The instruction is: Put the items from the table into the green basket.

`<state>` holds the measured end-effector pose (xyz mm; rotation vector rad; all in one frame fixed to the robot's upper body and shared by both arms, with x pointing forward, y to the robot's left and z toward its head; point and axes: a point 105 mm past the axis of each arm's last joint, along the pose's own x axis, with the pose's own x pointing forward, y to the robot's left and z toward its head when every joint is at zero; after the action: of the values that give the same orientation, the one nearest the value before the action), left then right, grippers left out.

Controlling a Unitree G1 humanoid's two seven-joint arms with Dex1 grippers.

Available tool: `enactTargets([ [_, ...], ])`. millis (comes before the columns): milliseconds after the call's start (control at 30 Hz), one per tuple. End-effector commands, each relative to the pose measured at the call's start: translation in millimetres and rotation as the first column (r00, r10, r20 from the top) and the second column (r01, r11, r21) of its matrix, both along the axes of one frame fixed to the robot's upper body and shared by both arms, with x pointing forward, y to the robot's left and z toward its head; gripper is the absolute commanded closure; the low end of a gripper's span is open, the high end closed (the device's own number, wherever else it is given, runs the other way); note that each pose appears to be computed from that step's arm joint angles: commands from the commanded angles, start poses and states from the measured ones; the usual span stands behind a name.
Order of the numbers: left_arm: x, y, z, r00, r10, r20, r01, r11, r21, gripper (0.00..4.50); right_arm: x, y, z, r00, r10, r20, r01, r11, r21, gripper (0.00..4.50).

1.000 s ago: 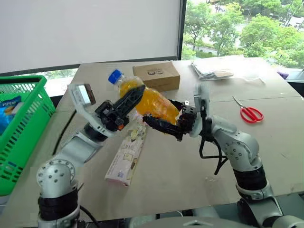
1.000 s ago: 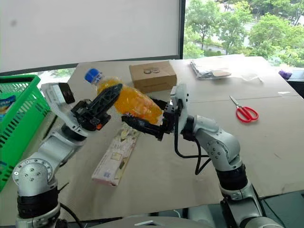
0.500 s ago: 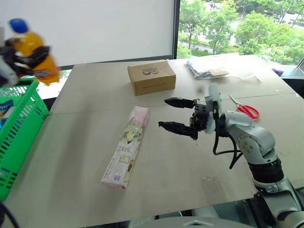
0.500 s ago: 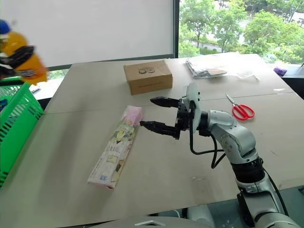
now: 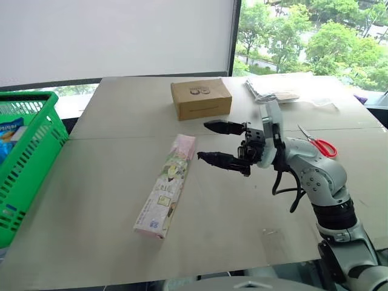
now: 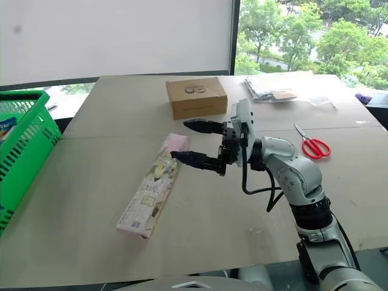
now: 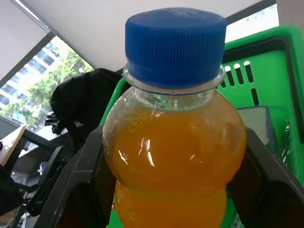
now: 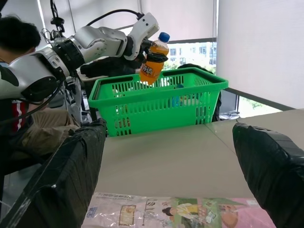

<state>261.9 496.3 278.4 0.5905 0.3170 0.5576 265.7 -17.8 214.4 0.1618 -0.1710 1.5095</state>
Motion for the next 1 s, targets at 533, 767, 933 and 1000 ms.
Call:
enactTargets([
  [533, 61, -191, -35, 0.674, -0.718, 0.173, 0.725, 0.599, -0.341, 0.03, 12, -7, -14, 0.994, -0.102, 0.041, 0.104, 0.993, -0.052, 0.00],
  [767, 59, -291, -117, 0.691, -0.704, 0.164, 0.626, 0.469, -0.624, 0.03, 16, -15, -30, 0.984, -0.169, 0.060, 0.175, 0.979, -0.103, 0.00],
  [933, 53, -309, -163, 0.783, -0.622, -0.010, 0.462, 0.591, -0.661, 0.03, 16, -30, -47, 0.972, -0.232, 0.047, 0.237, 0.957, -0.169, 0.00],
  [1000, 49, -315, -174, 0.795, -0.604, -0.052, 0.427, 0.619, -0.659, 0.03, 18, -38, -56, 0.959, -0.279, 0.055, 0.285, 0.936, -0.209, 0.00],
])
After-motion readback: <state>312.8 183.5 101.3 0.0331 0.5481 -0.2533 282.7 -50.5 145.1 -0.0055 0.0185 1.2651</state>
